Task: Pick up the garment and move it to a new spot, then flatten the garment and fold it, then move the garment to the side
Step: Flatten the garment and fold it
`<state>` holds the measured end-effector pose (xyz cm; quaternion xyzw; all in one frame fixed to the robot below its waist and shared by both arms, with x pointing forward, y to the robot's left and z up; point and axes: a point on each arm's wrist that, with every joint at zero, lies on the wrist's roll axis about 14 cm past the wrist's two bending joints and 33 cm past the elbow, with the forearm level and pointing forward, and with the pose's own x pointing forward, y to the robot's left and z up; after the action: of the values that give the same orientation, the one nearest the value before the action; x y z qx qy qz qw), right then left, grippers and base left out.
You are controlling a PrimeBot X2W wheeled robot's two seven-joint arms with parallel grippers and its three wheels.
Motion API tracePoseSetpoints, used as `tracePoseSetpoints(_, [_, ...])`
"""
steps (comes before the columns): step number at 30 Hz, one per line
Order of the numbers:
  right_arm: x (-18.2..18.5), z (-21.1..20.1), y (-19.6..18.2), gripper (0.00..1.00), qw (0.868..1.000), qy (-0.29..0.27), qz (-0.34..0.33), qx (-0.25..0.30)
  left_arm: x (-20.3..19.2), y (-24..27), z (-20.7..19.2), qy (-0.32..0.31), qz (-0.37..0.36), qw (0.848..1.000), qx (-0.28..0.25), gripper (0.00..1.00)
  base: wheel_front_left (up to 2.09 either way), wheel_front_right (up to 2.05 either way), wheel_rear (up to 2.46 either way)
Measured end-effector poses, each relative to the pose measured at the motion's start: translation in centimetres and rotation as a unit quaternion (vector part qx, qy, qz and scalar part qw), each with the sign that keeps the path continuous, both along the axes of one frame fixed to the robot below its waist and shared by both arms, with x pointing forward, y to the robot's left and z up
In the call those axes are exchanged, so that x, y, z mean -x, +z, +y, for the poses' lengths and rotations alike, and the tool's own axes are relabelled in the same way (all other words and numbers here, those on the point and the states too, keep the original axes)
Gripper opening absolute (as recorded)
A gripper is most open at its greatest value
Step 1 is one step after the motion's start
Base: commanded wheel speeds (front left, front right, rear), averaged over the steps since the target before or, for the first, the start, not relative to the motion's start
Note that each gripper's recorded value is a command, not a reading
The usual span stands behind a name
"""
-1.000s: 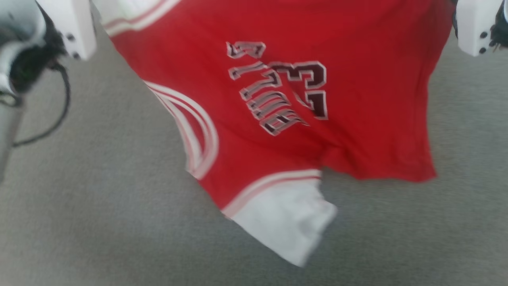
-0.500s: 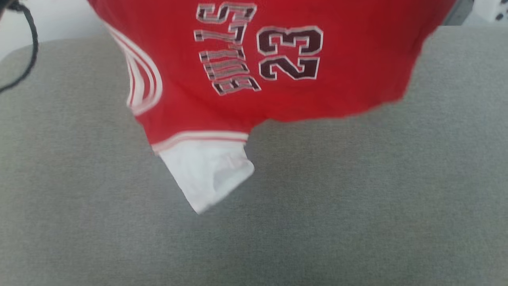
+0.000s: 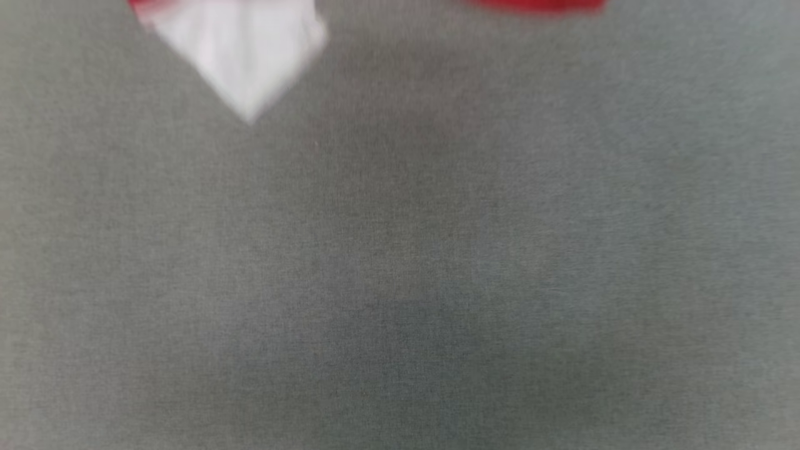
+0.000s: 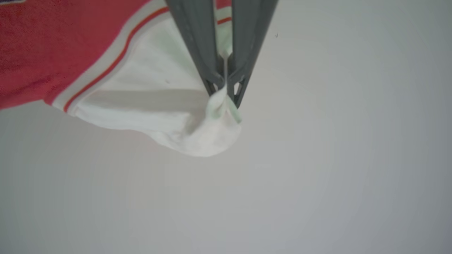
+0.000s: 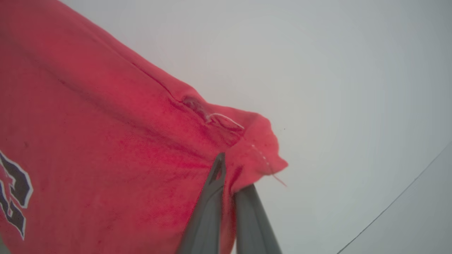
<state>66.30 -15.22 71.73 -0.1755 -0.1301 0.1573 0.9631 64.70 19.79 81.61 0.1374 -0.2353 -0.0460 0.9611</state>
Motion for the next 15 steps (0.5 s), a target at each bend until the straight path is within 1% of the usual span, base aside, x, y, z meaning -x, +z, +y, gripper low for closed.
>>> tracePoseSetpoints(3, [-1.5,-0.3,-0.1,0.0,0.999,-0.009,-0.038,0.014,-0.8,0.6,-0.3,-0.001,-0.055,0.998,-0.003,0.0,0.0,0.0,0.0])
tracePoseSetpoints(6, [-2.6,0.6,-2.5,0.0,0.999,-0.01,-0.025,0.028,-1.8,-1.3,-0.5,-0.007,-0.052,0.999,-0.005,0.0,0.0,0.0,0.0])
tracePoseSetpoints(8, [-2.9,1.8,-5.3,0.0,0.999,-0.003,0.007,0.033,-2.3,-3.4,-0.4,-0.014,-0.023,1.0,-0.016,0.0,0.0,0.0,0.0])
tracePoseSetpoints(11, [-2.4,3.3,-9.7,0.0,0.997,0.008,0.066,0.047,-2.7,-8.0,0.6,-0.012,0.049,0.999,-0.019,0.0,0.0,0.0,0.0])
tracePoseSetpoints(12, [-2.1,3.6,-11.0,0.0,0.995,0.011,0.085,0.042,-2.8,-10.0,0.9,-0.011,0.082,0.996,-0.021,0.0,0.0,0.0,0.0])
tracePoseSetpoints(14, [-1.3,4.0,-13.9,0.0,0.99,0.014,0.128,0.049,-2.5,-13.9,1.3,-0.011,0.15,0.989,-0.001,0.0,0.0,0.0,0.0])
tracePoseSetpoints(15, [-0.7,4.3,-15.1,0.0,0.988,0.019,0.148,0.041,-2.2,-15.5,1.6,-0.008,0.175,0.984,-0.007,0.0,0.0,0.0,0.0])
